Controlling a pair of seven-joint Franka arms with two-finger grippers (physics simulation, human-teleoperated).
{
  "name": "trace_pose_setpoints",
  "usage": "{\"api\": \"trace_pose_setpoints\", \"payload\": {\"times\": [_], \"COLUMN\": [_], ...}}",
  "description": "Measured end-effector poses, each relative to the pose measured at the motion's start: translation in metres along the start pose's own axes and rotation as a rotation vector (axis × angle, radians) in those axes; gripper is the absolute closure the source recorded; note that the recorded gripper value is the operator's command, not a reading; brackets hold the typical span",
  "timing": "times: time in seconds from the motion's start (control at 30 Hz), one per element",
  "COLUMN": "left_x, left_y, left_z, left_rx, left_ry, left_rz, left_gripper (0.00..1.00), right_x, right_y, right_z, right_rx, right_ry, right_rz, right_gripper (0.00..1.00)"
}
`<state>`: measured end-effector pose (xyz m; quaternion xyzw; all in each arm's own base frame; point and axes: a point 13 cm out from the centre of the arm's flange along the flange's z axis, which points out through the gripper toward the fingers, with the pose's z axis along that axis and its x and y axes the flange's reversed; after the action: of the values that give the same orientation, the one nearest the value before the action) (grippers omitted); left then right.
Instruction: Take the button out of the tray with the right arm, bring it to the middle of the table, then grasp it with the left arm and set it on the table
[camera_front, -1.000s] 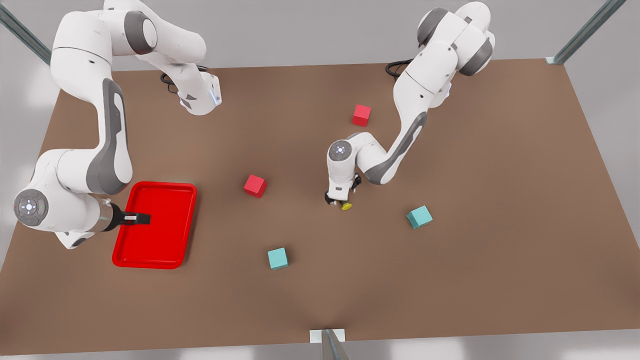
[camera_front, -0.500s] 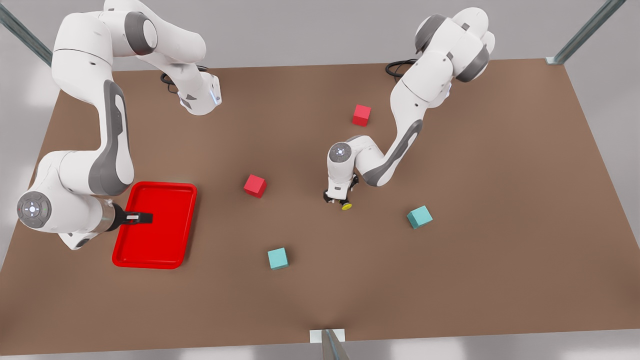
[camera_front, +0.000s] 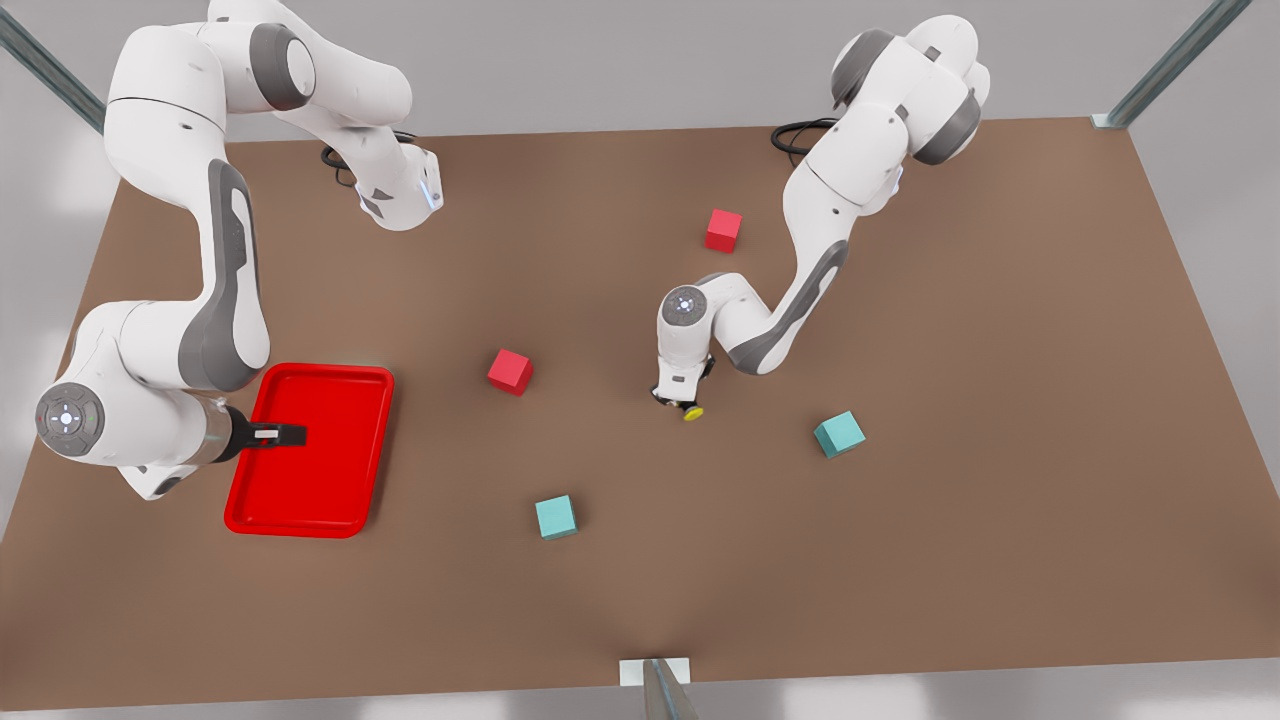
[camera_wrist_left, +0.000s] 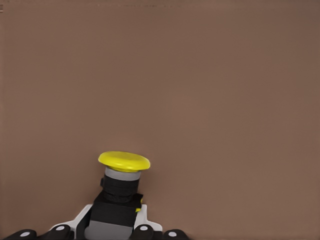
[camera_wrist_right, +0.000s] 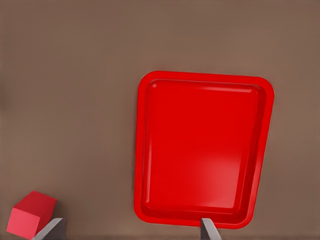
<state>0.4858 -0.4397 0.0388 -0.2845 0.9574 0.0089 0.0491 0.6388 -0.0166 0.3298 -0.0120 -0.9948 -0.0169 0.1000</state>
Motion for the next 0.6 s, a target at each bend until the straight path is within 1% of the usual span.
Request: {"api": "trace_pose_setpoints", "payload": {"times": [0.17,0.2,0.4,0.53,0.6], "left_x": [-0.002,-0.005,-0.026,-0.064,-0.081], "left_y": [0.0,0.0,0.0,0.0,0.002], "left_z": [-0.003,-0.007,-0.031,-0.064,-0.073], "left_rx": [-0.001,0.001,0.009,0.039,0.047], "left_ry": [-0.003,-0.007,-0.009,-0.044,-0.056], "left_rz": [-0.005,-0.01,-0.043,-0.091,-0.113], "left_gripper": [0.54,0.52,0.52,0.52,0.54], "right_x": [0.0,0.0,0.0,0.0,0.0], "right_y": [0.0,0.0,0.001,0.002,0.002], "right_z": [0.0,0.0,0.001,0.001,0.0], "right_rx": [0.0,0.0,0.0,0.001,0.001], "right_ry": [0.001,0.001,0.002,0.001,0.001], "right_rz": [-0.002,-0.002,-0.005,-0.005,-0.005], "right_gripper": [0.0,0.0,0.0,0.0,0.0]}}
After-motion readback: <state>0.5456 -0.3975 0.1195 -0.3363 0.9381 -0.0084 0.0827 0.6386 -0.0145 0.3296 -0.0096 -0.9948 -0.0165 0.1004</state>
